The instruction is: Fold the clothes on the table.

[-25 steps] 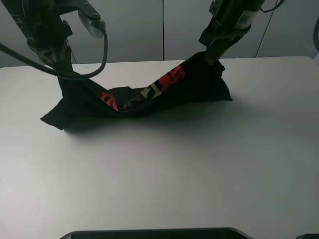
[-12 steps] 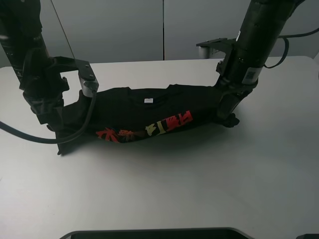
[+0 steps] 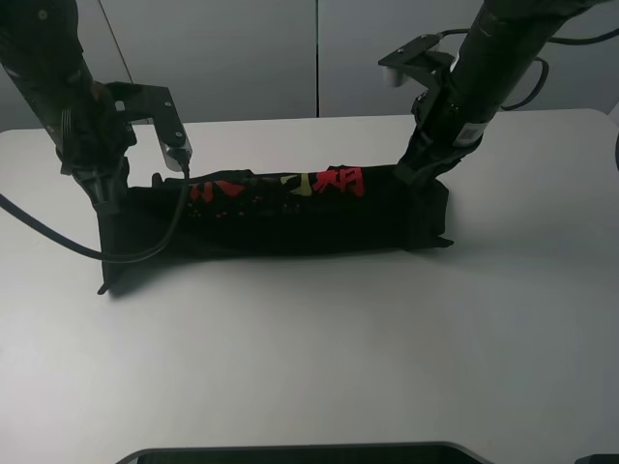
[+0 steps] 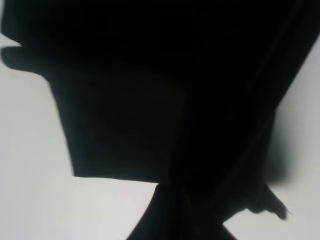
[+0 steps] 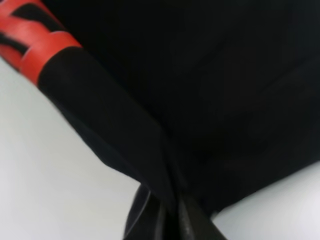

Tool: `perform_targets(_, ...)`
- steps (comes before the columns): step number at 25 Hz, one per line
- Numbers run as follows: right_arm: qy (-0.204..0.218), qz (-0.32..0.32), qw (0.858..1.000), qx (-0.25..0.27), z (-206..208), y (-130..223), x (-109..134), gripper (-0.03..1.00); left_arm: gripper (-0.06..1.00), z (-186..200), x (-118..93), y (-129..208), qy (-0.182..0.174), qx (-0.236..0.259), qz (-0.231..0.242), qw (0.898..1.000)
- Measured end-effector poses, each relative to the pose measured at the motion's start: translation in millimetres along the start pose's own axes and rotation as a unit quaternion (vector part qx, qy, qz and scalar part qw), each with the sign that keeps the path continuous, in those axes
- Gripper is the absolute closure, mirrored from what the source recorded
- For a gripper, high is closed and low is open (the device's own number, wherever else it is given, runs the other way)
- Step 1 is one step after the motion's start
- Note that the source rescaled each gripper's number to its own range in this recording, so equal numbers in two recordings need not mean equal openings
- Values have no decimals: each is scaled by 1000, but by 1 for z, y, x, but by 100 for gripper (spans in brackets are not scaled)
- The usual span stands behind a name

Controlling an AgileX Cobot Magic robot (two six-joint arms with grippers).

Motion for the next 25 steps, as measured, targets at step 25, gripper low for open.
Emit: perform_targets(25, 151, 79, 979, -115, -101, -37, -62, 87, 94, -95, 40, -31, -59, -102, -3, 993)
Point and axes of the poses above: a point on each arm's last joint axis where the gripper is mounted, z pointing back along that axis away from the gripper, x along the wrist's bending axis when the last joint is at zero, y = z × x, the point moved 7 cm from there along -z, pointing out along that axis toward the gripper, and after that the axes turned 11 degrees about z, right-handed, at the moved point
